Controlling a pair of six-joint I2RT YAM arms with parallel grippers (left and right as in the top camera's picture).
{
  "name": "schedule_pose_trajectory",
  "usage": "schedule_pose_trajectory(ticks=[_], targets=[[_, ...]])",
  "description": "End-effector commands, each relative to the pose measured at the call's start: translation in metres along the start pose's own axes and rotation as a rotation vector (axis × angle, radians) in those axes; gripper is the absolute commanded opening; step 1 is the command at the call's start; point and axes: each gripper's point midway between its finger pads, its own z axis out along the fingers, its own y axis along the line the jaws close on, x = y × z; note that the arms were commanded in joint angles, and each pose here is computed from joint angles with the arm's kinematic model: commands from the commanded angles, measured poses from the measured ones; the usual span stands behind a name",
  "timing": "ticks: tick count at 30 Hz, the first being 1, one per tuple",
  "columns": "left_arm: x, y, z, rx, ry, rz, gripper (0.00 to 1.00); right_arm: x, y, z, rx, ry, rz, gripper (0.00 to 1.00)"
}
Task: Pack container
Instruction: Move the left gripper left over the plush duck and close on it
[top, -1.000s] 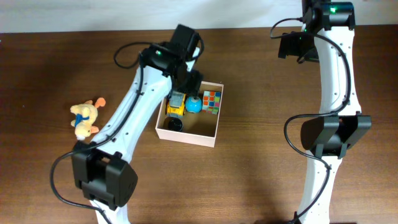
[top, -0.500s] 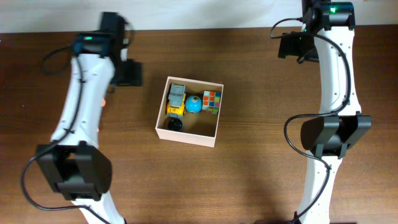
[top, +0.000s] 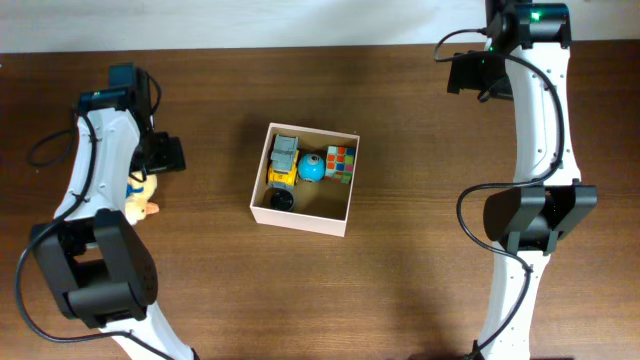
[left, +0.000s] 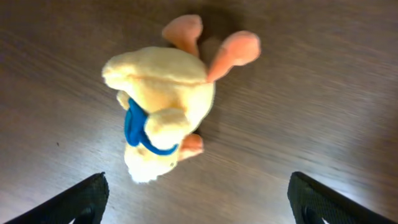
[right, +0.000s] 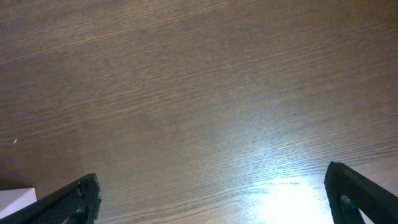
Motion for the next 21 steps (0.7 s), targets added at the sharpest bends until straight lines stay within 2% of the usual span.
schedule_pose_trajectory(ticks=[1, 8, 13, 19, 21], targets=[[0.005, 0.013, 0.019, -0.045, 0.015, -0.019, 0.94, -0.001, -0.004, -0.003, 0.012, -0.007, 0.015, 0.99], [0.004, 0.016, 0.041, -0.049, -0.011, -0.039, 0.91, -0.001, -0.004, -0.003, 0.012, -0.007, 0.015, 0.99], [0.000, 0.020, 0.049, -0.051, -0.035, -0.061, 0.75, -0.001, -0.004, -0.003, 0.012, -0.007, 0.015, 0.99], [-0.005, 0.021, 0.050, -0.057, -0.058, -0.068, 0.72, -0.001, -0.004, -0.003, 0.012, -0.007, 0.015, 0.99], [-0.006, 0.021, 0.051, -0.057, -0.064, -0.070, 0.66, -0.001, -0.004, -0.003, 0.012, -0.007, 0.015, 0.99]])
